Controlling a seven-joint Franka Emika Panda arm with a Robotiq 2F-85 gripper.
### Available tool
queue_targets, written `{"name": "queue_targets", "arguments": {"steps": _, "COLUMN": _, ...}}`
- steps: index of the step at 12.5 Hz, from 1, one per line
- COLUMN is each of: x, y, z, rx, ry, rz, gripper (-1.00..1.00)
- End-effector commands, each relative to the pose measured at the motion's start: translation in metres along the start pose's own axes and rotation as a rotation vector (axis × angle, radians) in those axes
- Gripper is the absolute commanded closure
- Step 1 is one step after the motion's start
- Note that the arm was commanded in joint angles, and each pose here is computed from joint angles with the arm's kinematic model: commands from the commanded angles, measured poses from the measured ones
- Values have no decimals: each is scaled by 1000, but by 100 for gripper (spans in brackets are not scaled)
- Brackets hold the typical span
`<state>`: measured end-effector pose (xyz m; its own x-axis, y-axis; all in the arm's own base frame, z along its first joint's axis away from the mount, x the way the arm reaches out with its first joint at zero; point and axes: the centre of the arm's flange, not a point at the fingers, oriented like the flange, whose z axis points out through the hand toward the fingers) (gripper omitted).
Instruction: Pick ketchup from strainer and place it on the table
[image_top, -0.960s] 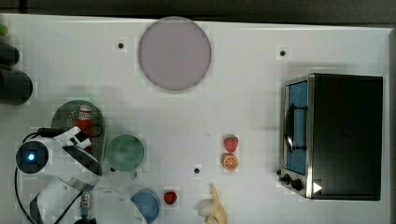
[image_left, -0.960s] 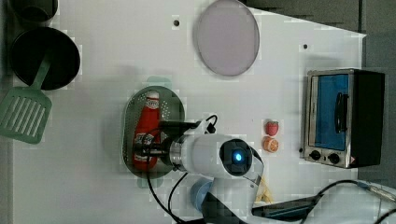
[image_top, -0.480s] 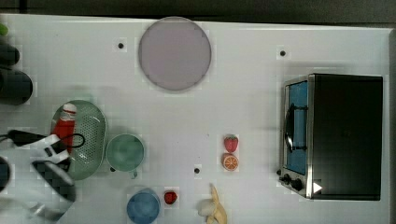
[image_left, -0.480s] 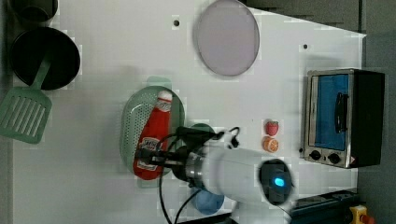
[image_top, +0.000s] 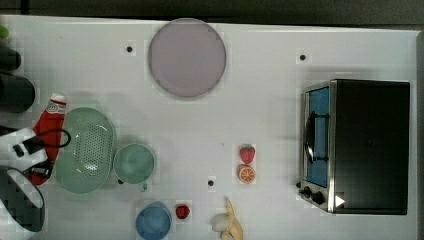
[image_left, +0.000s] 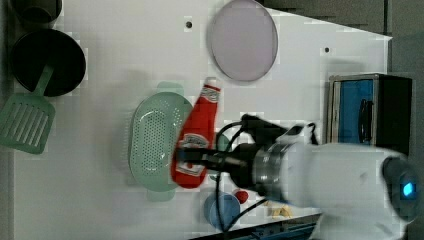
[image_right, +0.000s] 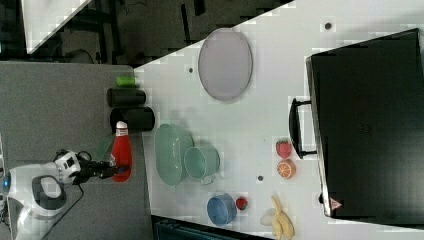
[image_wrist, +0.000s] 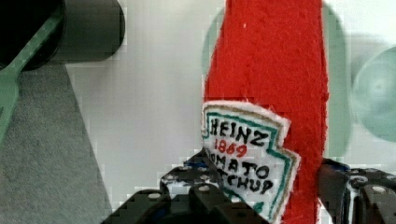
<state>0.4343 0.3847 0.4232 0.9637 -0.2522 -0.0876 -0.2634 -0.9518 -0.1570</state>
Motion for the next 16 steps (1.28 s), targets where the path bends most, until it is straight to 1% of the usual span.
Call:
{"name": "queue_targets", "arguments": {"steps": 1, "x": 88, "y": 62, "z": -36, "rx": -15, "ry": 6, "rz": 9, "gripper": -21}}
{"name": "queue_targets", "arguments": {"steps": 5, "x": 167, "y": 144, "z": -78, "rx": -2, "ry": 77, "rz": 114, "gripper": -21}}
{"name": "queue_targets", "arguments": {"steps": 8, "x": 212, "y": 222, "z": -87, "rx": -13, "ry": 95, "rz": 209, "gripper": -21}}
{"name": "queue_targets", "arguments": {"steps": 10, "x": 231, "y": 270, "z": -91, "rx": -21, "ry": 103, "rz": 289, "gripper": -21}}
{"name": "queue_targets", "arguments": {"steps": 12, "x": 240, "y": 311, "z": -82, "rx": -41, "ry": 83, "rz": 355, "gripper": -21}}
{"name": "queue_targets", "arguments": {"steps": 16, "x": 232, "y": 367, "z": -37, "rx": -86, "ry": 2, "rz": 435, "gripper": -21}}
